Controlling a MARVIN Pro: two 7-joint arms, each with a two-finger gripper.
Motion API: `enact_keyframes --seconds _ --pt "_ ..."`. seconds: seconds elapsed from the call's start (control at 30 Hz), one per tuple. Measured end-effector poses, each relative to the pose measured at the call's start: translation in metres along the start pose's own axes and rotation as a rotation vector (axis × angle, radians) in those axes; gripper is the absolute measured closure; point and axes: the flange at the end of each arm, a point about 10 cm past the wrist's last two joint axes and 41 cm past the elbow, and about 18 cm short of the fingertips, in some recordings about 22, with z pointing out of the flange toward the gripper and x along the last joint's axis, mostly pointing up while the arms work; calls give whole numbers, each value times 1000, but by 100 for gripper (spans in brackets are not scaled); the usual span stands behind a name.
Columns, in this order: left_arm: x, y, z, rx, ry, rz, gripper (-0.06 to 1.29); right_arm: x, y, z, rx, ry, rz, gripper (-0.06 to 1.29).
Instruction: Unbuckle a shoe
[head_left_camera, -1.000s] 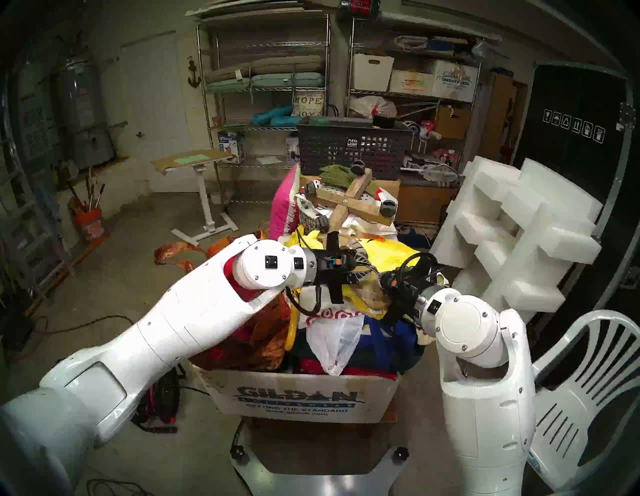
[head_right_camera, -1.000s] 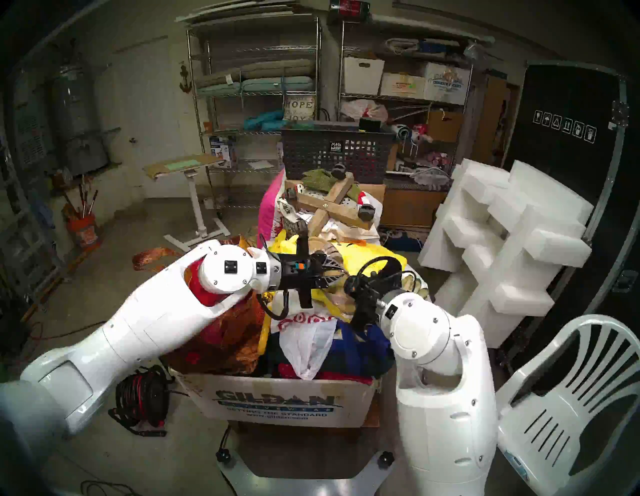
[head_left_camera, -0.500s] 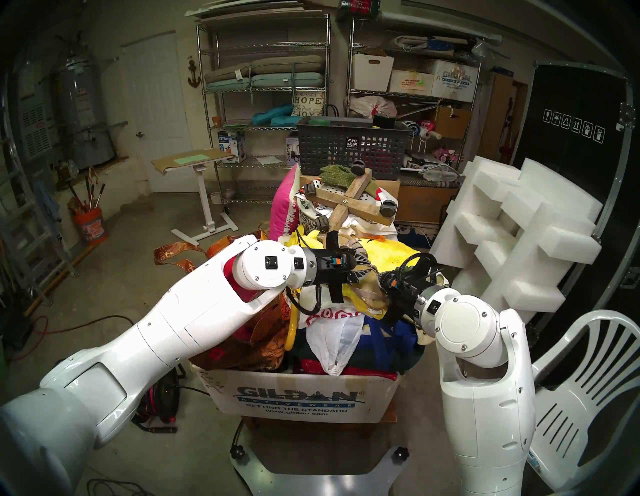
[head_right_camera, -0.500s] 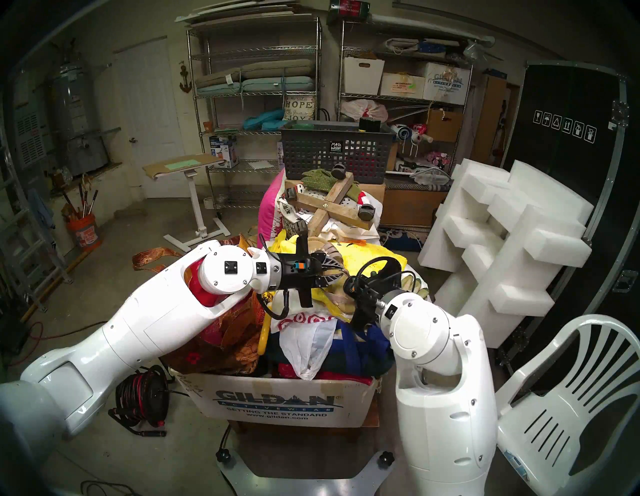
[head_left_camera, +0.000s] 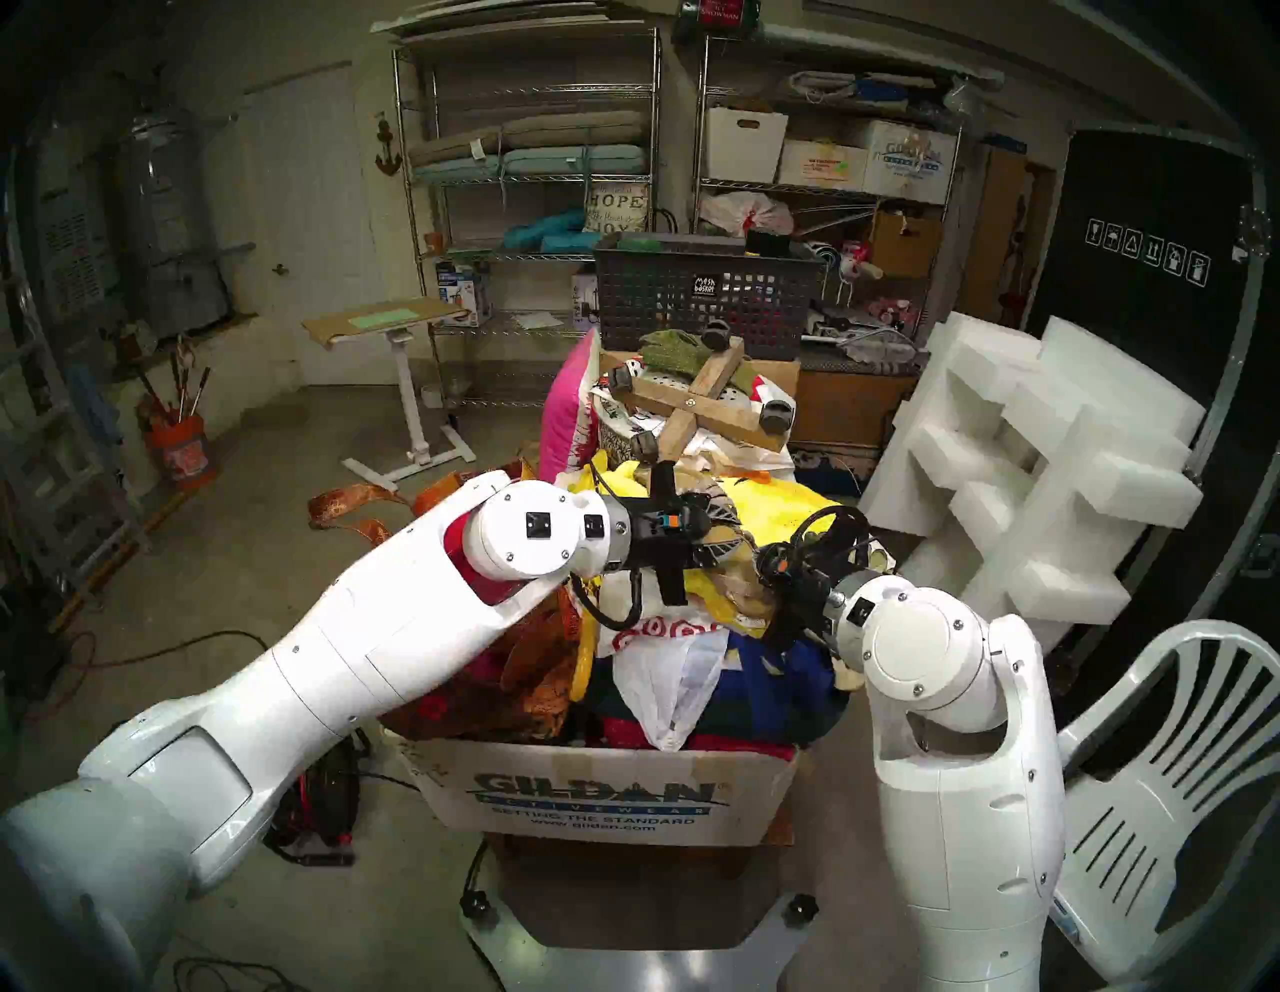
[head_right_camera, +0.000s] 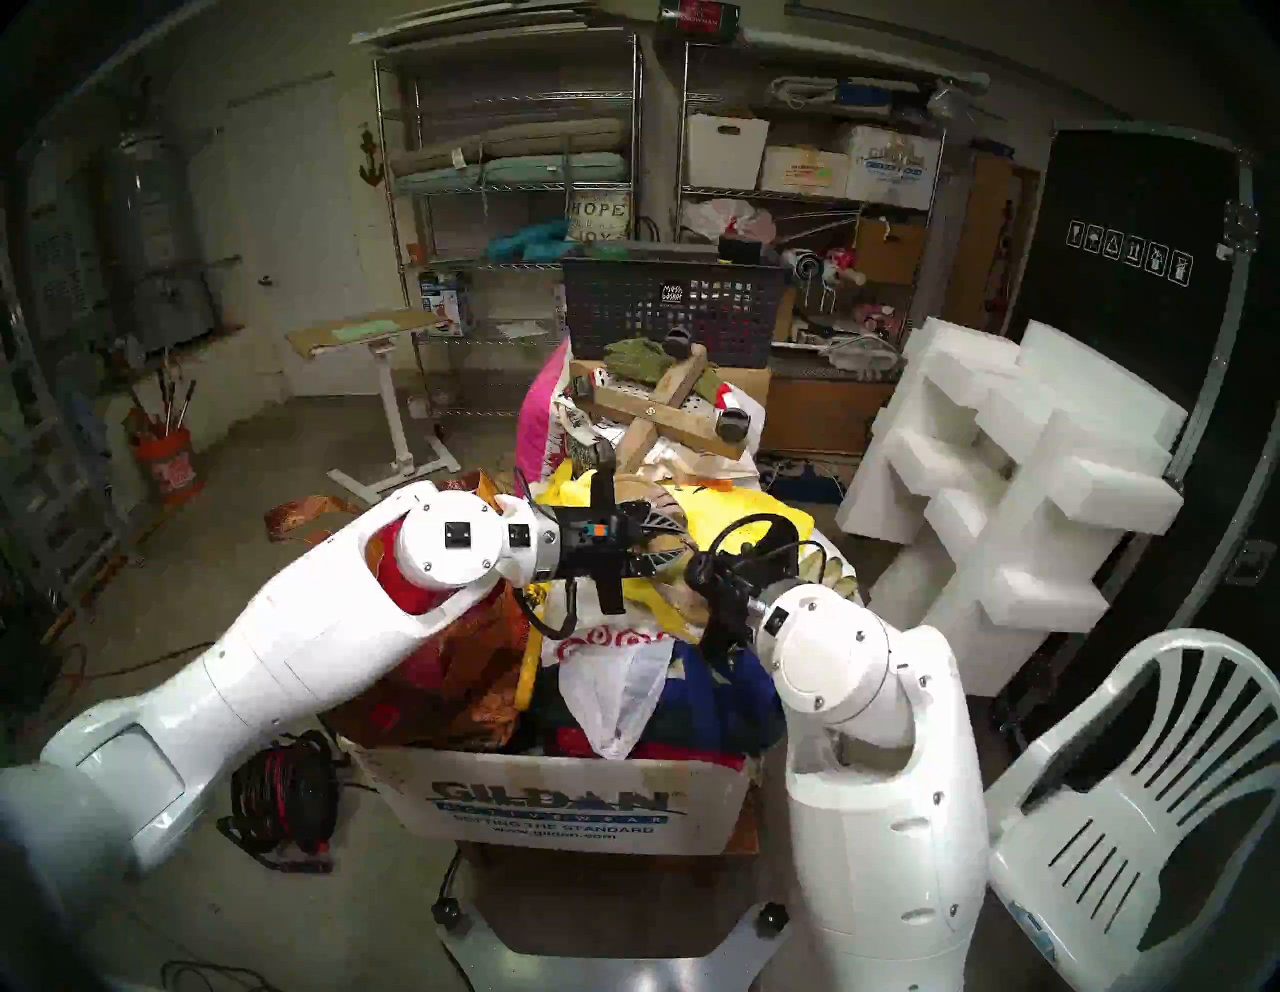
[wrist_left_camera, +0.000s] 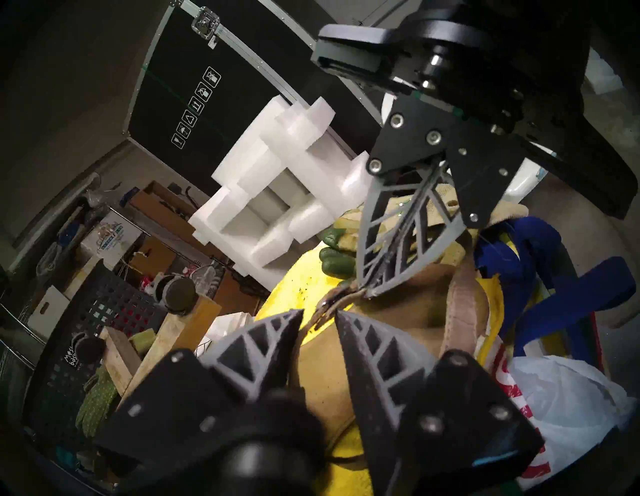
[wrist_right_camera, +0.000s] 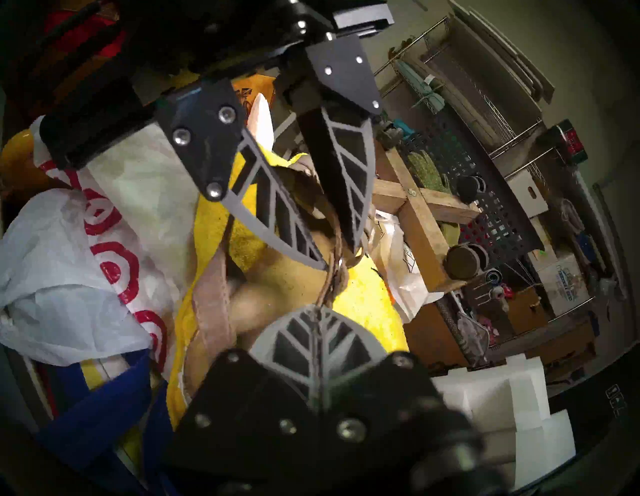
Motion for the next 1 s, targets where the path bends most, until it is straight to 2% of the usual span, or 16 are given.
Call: enact_keyframes --seconds 0.17,0.3,0.77,0.87,0.9,1.0 --pt "-3 1 -2 -10 2 -1 81 1 0 1 -1 -6 2 125" --pt "-6 2 -3 -16 0 -3 87 2 0 2 -1 -8 3 125" --pt "-13 1 -4 -10 -8 -9 89 5 0 1 6 0 6 125" --pt "-13 0 -3 -2 -8 2 118 6 0 -1 17 10 9 124" --pt "-13 0 -3 0 -8 5 123 7 1 -2 20 15 11 119" --pt "-13 0 -2 2 -8 12 124 10 3 -7 25 36 18 113"
